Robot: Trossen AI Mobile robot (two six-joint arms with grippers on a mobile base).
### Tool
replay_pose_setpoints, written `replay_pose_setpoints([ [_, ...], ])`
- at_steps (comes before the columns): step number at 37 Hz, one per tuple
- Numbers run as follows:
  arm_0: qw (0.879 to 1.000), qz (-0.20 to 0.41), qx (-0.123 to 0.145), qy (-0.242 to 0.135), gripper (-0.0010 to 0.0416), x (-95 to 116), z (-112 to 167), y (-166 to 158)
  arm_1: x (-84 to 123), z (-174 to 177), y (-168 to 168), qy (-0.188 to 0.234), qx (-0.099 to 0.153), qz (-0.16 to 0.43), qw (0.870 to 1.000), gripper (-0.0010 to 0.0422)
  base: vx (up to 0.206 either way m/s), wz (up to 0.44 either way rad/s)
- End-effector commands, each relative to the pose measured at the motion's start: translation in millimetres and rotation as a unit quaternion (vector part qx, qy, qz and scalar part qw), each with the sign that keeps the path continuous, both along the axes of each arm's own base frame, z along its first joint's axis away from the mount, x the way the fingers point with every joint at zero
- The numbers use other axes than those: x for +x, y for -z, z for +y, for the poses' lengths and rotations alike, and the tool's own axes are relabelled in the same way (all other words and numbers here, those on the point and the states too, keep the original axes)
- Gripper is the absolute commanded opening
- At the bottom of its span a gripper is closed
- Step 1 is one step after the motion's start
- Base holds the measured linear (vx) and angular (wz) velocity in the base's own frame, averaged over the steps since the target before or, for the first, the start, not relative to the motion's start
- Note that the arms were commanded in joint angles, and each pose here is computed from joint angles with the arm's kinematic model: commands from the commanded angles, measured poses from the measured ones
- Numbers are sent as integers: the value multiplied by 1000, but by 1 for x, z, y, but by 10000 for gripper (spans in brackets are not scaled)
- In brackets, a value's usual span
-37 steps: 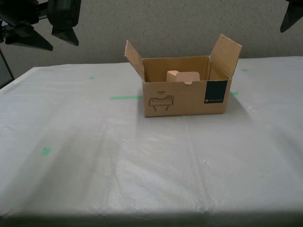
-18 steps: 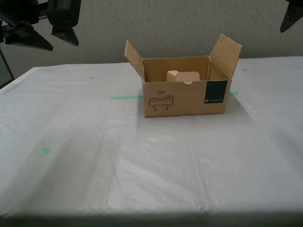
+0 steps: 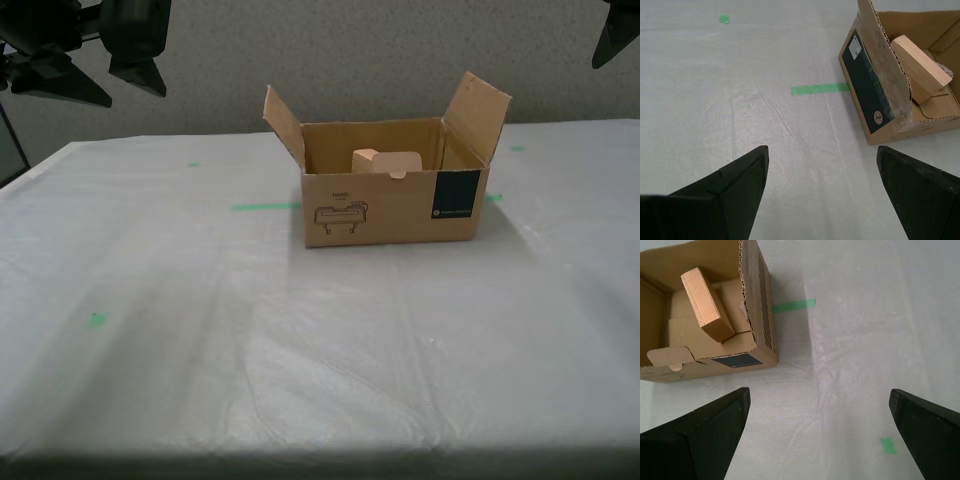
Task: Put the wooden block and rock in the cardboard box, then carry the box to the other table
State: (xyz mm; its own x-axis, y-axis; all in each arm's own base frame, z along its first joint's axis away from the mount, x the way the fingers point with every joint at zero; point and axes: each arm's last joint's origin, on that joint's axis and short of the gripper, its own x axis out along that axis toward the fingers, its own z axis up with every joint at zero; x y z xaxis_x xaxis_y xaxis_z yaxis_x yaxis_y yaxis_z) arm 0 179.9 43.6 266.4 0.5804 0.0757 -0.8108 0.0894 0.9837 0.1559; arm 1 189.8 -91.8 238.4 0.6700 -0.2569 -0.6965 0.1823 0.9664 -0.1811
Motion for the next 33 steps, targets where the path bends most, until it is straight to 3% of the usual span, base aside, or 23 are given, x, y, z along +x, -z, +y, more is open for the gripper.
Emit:
replay_pose_setpoints([
  [1, 1000, -1, -1, 3, 387, 0, 0, 0, 0, 0, 0, -2, 0, -1, 1000, 293, 0, 0],
  [33, 1000, -1, -1, 3, 388, 0, 0, 0, 0, 0, 0, -2, 0, -1, 1000, 293, 0, 0],
])
